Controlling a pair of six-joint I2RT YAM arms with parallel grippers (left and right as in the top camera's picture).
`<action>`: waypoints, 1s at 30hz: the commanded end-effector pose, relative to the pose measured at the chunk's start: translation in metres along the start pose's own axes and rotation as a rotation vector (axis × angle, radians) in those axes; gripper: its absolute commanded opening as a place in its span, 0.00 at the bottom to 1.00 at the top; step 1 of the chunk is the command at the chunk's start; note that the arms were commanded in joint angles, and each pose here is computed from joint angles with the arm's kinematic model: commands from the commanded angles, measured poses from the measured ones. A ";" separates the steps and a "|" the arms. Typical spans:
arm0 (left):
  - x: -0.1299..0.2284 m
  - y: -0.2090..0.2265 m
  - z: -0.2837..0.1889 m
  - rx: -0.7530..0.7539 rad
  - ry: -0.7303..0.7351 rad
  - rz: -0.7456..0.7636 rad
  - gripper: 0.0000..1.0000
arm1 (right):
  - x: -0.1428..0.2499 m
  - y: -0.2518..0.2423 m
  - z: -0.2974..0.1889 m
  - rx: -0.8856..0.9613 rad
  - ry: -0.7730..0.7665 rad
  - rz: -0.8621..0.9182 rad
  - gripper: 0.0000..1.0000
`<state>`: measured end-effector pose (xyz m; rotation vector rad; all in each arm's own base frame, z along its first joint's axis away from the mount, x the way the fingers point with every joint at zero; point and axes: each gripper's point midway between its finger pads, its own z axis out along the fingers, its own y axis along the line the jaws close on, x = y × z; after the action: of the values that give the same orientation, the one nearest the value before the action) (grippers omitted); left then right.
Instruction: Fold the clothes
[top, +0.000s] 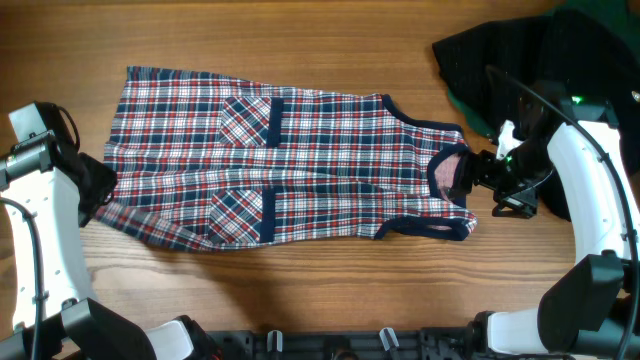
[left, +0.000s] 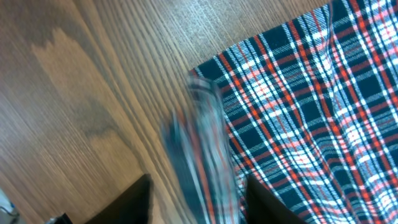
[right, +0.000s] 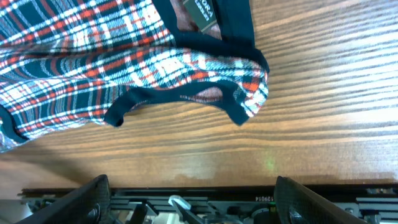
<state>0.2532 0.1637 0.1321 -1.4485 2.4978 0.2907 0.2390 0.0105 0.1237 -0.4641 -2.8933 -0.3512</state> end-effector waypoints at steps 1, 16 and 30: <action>-0.004 -0.005 -0.002 0.037 -0.013 -0.005 0.70 | -0.018 0.002 -0.006 -0.008 -0.095 -0.027 0.85; -0.073 -0.148 0.067 0.519 -0.163 0.133 0.83 | -0.157 0.058 0.027 -0.119 -0.445 -0.261 0.91; -0.087 -0.253 0.087 0.723 -0.447 0.361 0.85 | -0.209 0.068 0.050 -0.143 -0.554 -0.339 0.90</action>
<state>0.5145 0.1355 0.0707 -0.6209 2.1487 -0.2101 0.4462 0.0223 0.0467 -0.1641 -3.5126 -0.5305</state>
